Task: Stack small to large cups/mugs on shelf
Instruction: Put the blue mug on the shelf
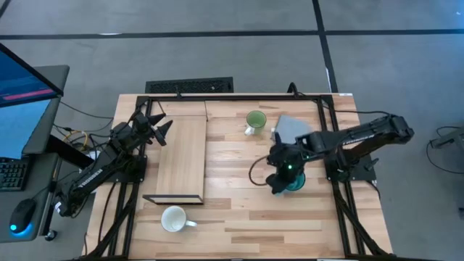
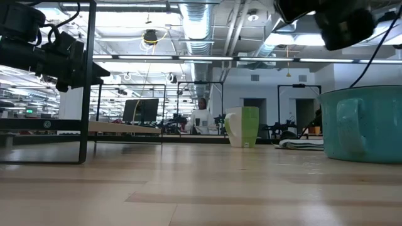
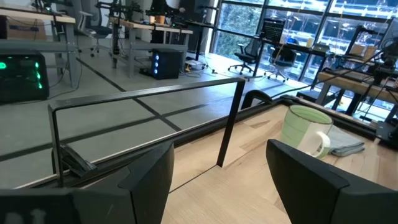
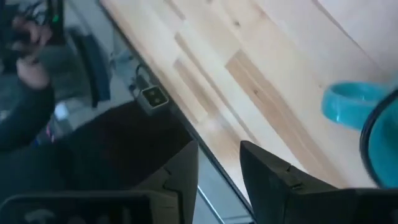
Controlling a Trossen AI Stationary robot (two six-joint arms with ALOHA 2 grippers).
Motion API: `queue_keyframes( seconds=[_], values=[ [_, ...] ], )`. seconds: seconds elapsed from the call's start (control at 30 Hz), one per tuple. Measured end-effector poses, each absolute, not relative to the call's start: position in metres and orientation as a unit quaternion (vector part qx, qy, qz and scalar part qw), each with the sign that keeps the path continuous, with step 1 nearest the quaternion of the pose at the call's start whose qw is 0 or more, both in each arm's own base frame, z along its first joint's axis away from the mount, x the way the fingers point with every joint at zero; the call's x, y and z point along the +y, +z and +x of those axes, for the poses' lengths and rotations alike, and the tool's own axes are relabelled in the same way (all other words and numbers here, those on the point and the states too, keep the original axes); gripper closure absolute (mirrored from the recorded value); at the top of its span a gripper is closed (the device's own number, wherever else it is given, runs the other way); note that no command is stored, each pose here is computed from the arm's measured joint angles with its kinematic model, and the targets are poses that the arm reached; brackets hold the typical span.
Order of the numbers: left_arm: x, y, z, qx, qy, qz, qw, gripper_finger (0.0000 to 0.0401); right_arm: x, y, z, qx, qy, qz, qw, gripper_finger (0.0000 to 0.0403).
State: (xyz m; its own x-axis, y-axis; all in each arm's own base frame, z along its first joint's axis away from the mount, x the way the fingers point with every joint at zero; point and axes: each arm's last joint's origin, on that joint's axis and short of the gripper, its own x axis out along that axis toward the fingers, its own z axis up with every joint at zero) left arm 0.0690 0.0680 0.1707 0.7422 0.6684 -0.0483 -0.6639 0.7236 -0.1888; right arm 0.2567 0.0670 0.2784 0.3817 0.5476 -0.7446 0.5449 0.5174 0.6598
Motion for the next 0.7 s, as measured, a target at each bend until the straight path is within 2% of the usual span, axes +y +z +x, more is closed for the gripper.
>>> queue_keyframes(
  seconds=[0.13,0.4,0.53,0.7],
  values=[
    [0.068,0.171,0.069,-0.012,0.362,-0.097,0.927,0.0153,0.086,0.277,0.251,0.559,-0.048,0.509,0.652,0.0280],
    [0.068,0.171,0.069,-0.023,0.368,-0.126,0.921,0.0153,0.114,0.271,0.232,0.523,-0.209,0.532,0.631,0.0292],
    [0.068,0.171,0.069,-0.023,0.368,-0.125,0.921,0.0153,0.126,0.271,0.225,0.474,-0.256,0.545,0.642,0.0290],
    [0.068,0.171,0.069,-0.023,0.362,-0.126,0.923,0.0153,0.131,0.271,0.223,0.433,-0.296,0.587,0.616,0.0290]
  ],
)
